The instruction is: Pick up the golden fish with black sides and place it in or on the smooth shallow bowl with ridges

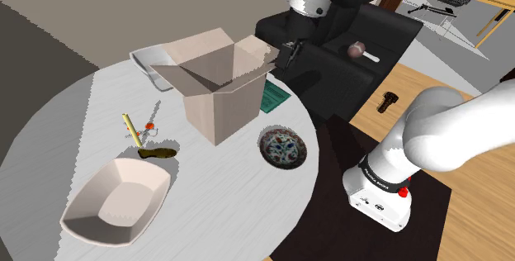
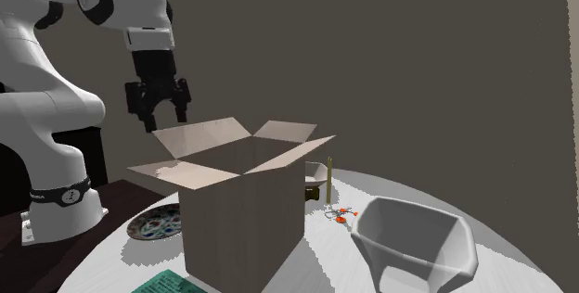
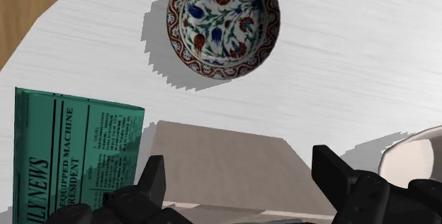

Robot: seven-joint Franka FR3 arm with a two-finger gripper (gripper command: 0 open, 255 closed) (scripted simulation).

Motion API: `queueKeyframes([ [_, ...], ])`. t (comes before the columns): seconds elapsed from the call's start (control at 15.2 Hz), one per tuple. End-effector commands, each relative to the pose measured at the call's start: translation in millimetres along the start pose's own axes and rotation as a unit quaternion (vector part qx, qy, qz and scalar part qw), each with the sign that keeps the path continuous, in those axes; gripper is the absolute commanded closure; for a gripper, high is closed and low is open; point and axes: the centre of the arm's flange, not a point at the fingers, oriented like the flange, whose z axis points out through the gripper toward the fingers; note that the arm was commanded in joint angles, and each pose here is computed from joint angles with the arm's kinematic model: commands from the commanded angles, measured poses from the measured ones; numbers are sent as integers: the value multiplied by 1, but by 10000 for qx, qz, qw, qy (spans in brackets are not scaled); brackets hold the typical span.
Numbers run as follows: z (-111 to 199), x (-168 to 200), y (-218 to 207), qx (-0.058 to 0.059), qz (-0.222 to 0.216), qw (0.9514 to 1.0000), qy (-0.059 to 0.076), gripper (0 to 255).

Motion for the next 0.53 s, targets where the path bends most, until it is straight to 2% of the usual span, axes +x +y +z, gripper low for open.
queueKeyframes([
  [0.0, 20, 11, -9, 21, -200, 9997, 108, 0],
  [0.46, 89, 49, -46, 97, -880, 9952, 419, 0],
])
